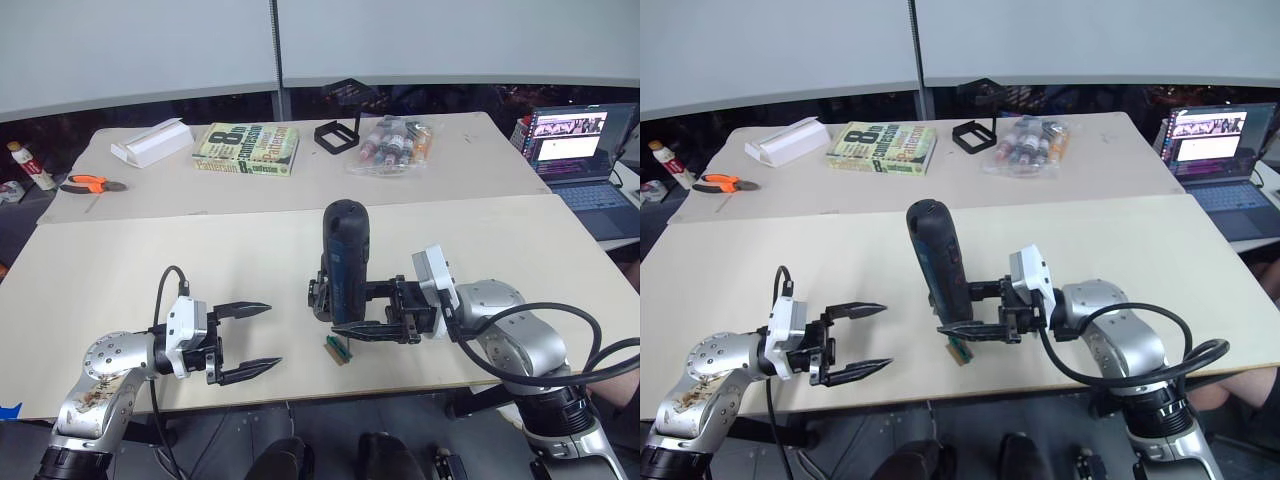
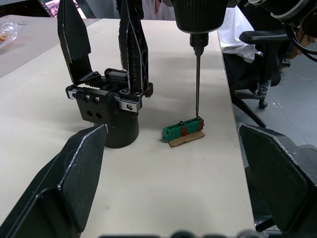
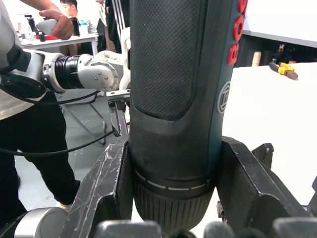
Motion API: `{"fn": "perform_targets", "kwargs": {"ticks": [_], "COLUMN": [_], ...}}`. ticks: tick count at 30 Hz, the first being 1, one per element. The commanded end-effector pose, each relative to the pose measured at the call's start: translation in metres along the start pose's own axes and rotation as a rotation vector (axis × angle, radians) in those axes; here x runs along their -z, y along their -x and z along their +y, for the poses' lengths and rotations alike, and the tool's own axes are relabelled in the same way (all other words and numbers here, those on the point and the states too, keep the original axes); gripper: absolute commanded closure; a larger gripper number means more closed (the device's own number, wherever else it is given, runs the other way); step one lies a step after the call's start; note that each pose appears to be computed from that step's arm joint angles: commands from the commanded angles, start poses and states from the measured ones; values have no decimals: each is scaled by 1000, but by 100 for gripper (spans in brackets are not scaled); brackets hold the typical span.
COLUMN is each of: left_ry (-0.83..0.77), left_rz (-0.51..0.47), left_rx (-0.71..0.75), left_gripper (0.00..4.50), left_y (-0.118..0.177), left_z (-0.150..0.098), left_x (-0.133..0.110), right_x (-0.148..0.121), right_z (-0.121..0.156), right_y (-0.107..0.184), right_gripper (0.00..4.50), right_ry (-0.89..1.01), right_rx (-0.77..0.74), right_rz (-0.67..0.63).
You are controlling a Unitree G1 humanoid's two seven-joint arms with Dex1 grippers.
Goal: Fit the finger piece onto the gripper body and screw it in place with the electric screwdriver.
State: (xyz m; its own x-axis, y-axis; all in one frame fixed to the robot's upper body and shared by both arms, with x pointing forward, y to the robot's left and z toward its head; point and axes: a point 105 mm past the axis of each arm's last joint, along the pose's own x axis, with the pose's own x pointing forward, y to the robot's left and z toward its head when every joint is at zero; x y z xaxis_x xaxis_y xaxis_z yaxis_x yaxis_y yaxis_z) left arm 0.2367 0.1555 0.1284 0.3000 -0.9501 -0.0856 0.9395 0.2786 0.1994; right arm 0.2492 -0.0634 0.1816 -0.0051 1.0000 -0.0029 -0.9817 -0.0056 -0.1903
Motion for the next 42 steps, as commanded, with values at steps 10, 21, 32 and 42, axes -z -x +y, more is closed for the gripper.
{"fn": "perform_targets", "kwargs": {"ticks": [10,21,32,42], "left_ry": [-24,-32,-30,-20], "left_rz": [4,125,139,146], "left_rx": [88,123,125,114], "left_gripper": [0,0,0,0], "left_y": [-11,-29,-32,-32], "left_z": [-12,-13,-12,-13], "left_x": [-2,17,17,17], "right_x": [-10,-8,-9,-7], "right_z": [2,0,-1,-1], "right_y": [-2,0,-1,-3], "right_gripper": [257,257,257,257], "right_ry": [55,51,54,43], "right_rx": [-14,-10,-2,-10], "right_rz": [-39,-24,-29,-32]}}
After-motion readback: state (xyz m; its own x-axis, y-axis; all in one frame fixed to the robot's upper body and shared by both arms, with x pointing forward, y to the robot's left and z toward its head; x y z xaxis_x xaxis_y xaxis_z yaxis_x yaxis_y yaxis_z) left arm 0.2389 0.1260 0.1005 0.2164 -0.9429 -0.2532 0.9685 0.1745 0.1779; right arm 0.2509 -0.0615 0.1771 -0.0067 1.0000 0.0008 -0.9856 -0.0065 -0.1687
